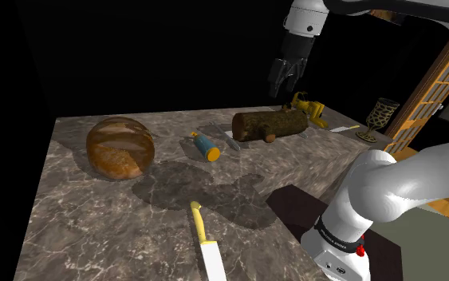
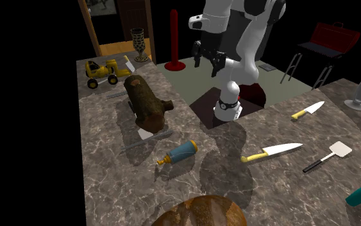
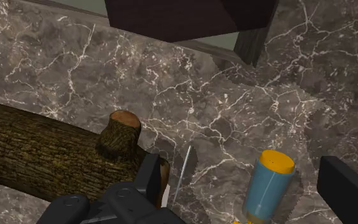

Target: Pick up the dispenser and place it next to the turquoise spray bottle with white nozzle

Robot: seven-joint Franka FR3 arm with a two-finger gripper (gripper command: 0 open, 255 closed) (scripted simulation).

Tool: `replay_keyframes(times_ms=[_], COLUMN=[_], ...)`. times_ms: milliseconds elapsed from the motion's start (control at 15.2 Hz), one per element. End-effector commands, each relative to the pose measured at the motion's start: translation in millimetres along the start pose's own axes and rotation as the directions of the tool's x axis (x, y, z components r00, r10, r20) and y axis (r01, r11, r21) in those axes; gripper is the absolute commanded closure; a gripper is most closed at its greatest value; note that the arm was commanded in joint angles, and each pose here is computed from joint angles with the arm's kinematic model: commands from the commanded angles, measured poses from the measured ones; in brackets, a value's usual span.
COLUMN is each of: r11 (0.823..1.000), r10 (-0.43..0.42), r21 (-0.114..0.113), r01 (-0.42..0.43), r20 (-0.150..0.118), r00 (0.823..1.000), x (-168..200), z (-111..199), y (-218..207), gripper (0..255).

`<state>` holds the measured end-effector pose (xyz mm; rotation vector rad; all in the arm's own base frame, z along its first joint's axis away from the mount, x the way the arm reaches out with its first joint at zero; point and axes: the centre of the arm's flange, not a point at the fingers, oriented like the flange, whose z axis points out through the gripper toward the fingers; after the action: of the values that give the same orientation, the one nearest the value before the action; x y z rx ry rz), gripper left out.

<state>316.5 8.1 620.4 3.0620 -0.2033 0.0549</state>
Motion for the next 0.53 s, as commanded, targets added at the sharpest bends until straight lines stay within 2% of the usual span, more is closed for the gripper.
replay_keyframes(times_ms=[0,462], r11=[1.000,1.000], r10=[0.000,0.014], r21=[0.000,0.017], r01=[0.000,-0.015], r20=[0.000,0.039], r00=[1.000,0.999], x=[0.0,64.7], z=[0.0,66.5], y=[0.0,-23.4], gripper=[0,0])
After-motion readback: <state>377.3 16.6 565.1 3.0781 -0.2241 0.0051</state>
